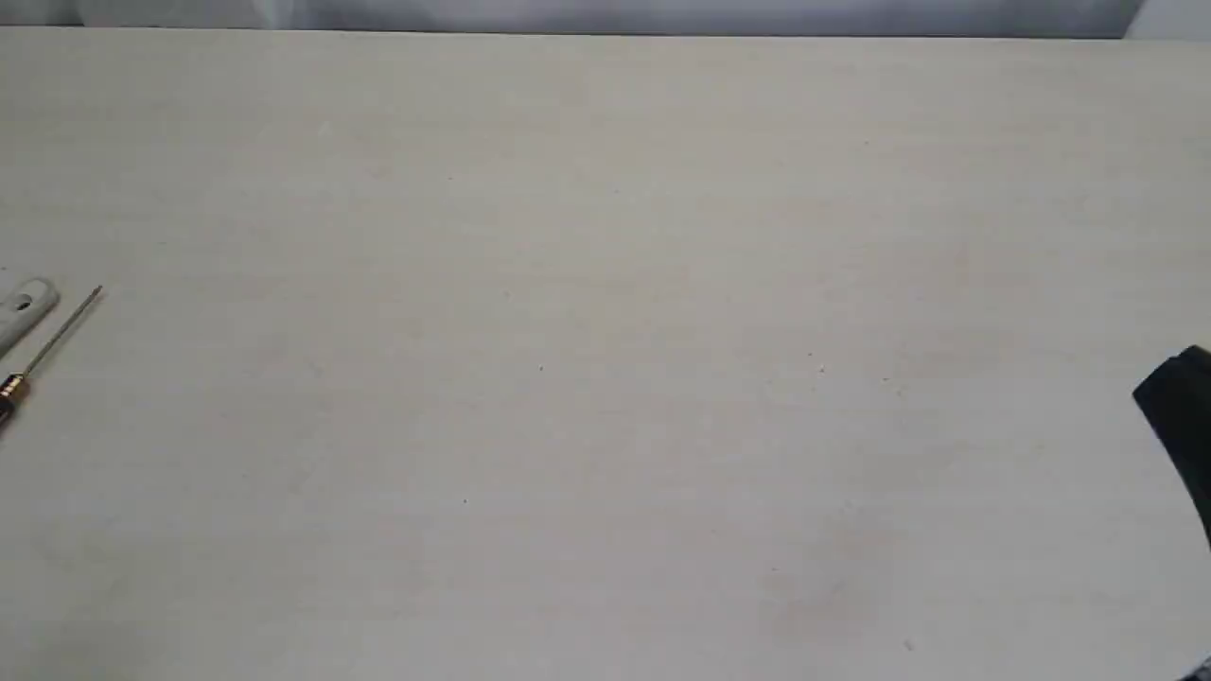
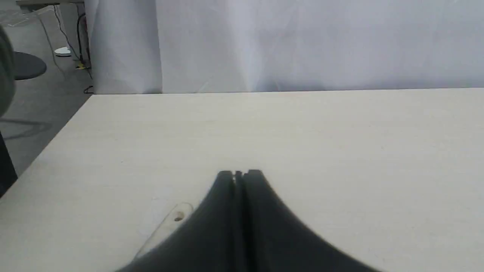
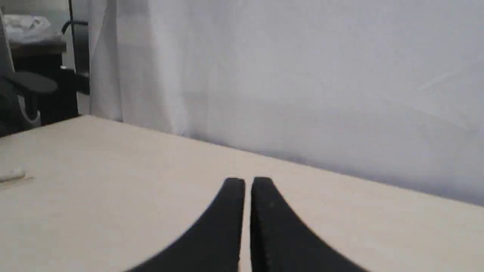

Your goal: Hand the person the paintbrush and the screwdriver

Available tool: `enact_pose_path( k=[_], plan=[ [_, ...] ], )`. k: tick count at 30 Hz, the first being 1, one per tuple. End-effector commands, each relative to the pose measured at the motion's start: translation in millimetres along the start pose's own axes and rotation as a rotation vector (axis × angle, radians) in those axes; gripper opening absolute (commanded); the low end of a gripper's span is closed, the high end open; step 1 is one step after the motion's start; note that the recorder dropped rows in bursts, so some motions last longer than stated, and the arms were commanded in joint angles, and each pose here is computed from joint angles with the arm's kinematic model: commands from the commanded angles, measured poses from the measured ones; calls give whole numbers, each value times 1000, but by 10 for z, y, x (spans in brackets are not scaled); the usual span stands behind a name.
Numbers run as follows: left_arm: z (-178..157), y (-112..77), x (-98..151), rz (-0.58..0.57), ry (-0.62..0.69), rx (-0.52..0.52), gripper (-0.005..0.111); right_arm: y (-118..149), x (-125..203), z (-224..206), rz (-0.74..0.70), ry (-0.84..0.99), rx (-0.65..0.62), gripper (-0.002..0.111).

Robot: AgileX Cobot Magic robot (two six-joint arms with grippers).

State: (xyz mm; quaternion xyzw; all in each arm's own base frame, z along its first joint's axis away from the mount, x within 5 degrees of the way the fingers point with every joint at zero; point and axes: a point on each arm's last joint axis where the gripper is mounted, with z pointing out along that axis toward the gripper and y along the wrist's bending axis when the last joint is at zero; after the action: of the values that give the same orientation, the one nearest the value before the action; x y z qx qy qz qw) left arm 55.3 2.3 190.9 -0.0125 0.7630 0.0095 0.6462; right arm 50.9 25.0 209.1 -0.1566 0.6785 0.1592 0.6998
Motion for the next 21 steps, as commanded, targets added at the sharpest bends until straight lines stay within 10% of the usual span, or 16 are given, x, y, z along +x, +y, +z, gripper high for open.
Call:
enact_pose_path(
  k=[1, 21],
  plan=[
    [0, -2, 2, -4, -4, 3, 0, 12, 80, -6, 6, 77, -14, 4],
    [0, -2, 2, -4, -4, 3, 0, 12, 100, -8, -31, 98, -15, 4]
  ],
)
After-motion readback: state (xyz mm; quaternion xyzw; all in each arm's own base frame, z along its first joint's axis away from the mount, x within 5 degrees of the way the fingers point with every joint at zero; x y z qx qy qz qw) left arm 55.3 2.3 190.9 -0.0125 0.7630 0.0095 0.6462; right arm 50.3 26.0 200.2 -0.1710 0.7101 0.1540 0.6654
